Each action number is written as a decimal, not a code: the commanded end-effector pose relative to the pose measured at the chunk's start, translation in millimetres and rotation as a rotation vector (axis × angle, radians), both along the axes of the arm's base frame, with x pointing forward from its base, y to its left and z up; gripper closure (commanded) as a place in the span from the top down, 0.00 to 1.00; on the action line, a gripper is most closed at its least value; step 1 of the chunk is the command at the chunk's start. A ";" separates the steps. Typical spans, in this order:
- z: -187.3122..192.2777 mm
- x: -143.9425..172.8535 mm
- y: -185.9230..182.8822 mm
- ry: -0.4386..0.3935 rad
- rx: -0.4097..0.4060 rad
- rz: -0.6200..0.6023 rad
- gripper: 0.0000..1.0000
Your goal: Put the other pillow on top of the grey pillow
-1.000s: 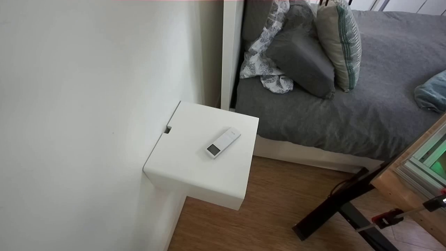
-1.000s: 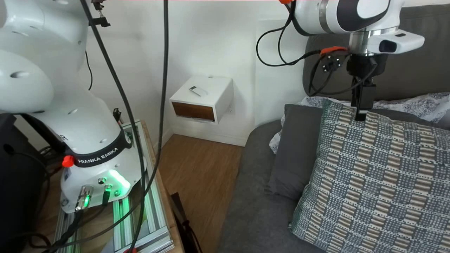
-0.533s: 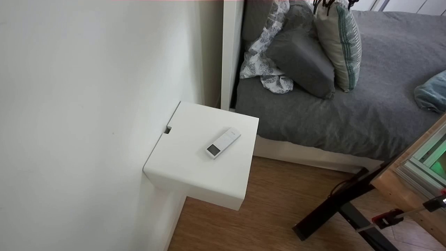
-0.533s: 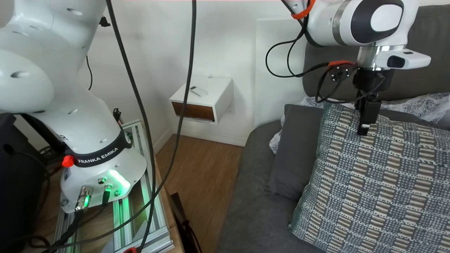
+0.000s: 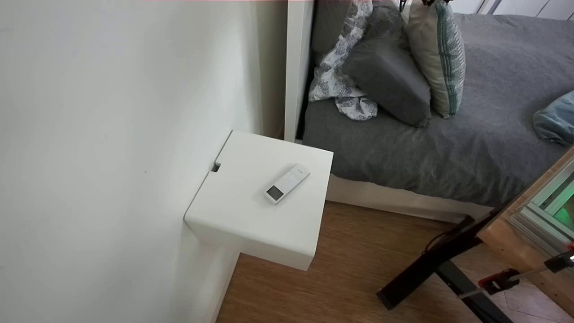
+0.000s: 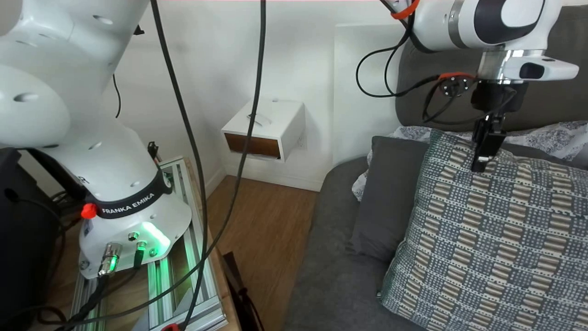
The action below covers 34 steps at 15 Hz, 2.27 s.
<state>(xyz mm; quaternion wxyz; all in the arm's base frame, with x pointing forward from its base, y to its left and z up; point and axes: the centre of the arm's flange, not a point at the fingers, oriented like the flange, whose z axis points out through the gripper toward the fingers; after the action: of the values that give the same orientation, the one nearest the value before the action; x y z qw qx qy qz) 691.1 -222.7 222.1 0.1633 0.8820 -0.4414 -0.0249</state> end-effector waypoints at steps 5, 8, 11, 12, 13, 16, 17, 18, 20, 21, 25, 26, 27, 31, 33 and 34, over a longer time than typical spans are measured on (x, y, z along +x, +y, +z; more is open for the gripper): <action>53.1 -0.4 -24.0 -0.085 0.018 -0.101 0.02; 114.4 -10.0 -35.7 -0.216 0.034 -0.127 0.02; 178.2 -16.1 -37.0 -0.367 0.001 -0.112 0.02; 200.1 -16.3 -34.6 -0.413 -0.014 -0.104 0.02; 222.7 -17.4 -29.8 -0.461 -0.034 -0.089 0.02; 283.9 -19.5 -2.2 -0.593 -0.057 -0.023 0.02; 301.1 -17.6 8.8 -0.637 -0.066 -0.003 0.02; 319.1 -16.8 22.9 -0.680 -0.073 0.022 0.02; 348.3 -12.9 50.0 -0.769 -0.074 0.073 0.02; 360.5 -11.1 63.7 -0.813 -0.073 0.102 0.02; 363.9 8.4 115.3 -0.964 -0.096 0.243 0.02; 354.7 16.3 123.7 -0.998 -0.107 0.277 0.02; 341.3 25.1 131.0 -1.033 -0.113 0.307 0.02; 248.1 63.8 140.3 -1.077 -0.202 0.477 0.02; 198.3 65.6 135.8 -1.005 -0.216 0.553 0.02; 178.7 64.7 133.4 -0.964 -0.216 0.578 0.02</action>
<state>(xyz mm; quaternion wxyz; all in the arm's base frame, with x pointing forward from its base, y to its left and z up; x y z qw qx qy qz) 750.3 -81.6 453.2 -0.0011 0.8411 -0.2468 0.4813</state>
